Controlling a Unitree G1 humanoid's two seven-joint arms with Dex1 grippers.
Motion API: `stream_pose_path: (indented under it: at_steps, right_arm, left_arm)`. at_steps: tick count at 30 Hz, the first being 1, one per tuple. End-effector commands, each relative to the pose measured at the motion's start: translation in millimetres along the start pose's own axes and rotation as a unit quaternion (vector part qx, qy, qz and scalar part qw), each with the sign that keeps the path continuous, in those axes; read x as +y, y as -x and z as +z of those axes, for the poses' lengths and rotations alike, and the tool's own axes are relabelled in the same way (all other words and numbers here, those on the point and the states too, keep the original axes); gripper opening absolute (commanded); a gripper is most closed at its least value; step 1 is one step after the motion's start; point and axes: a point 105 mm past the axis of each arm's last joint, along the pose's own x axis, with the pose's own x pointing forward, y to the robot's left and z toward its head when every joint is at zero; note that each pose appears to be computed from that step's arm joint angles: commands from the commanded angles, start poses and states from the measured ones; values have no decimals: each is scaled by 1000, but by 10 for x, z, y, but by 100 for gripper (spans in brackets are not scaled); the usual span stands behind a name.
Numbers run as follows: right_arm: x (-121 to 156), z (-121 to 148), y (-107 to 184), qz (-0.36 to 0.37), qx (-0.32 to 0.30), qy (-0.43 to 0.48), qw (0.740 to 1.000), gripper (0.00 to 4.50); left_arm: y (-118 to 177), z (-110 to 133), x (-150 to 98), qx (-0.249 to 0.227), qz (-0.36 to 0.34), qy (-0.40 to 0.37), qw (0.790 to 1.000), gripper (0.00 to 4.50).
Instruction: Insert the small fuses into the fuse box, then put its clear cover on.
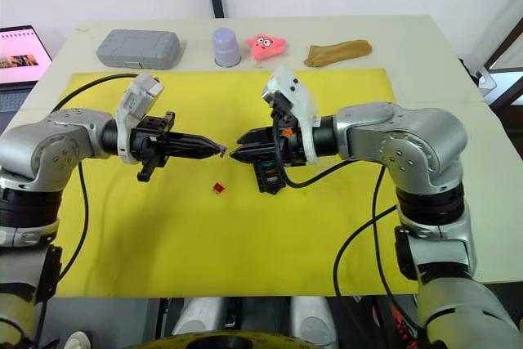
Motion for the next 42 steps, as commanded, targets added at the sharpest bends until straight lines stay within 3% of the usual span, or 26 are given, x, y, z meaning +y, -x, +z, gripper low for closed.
stream_pose_path:
  at_steps: [1, 25, 28, 30, 40, 42]
  right_arm:
    - [37, 102, -12, 1, -16, 3, 1000, 158]
    - [104, 159, -67, 21, -31, -18, 999, 158]
    - [108, 163, -70, 22, -31, -18, 999, 91]
    - [108, 166, -72, 23, -30, -18, 999, 2]
    - [96, 165, -65, 21, -23, -14, 999, 2]
    - [76, 162, -58, 13, -14, -1, 1000, 0]
  left_arm:
    - [-22, 121, -51, -9, -10, -29, 999, 0]
    - [-12, 72, -19, 2, -6, -28, 1000, 0]
    - [-13, 57, -9, 4, -4, -29, 1000, 0]
    - [-15, 55, -3, 5, -3, -30, 1000, 0]
    - [-4, 58, 52, 11, 17, -35, 999, 0]
    - [15, 35, 97, 23, 36, -42, 998, 66]
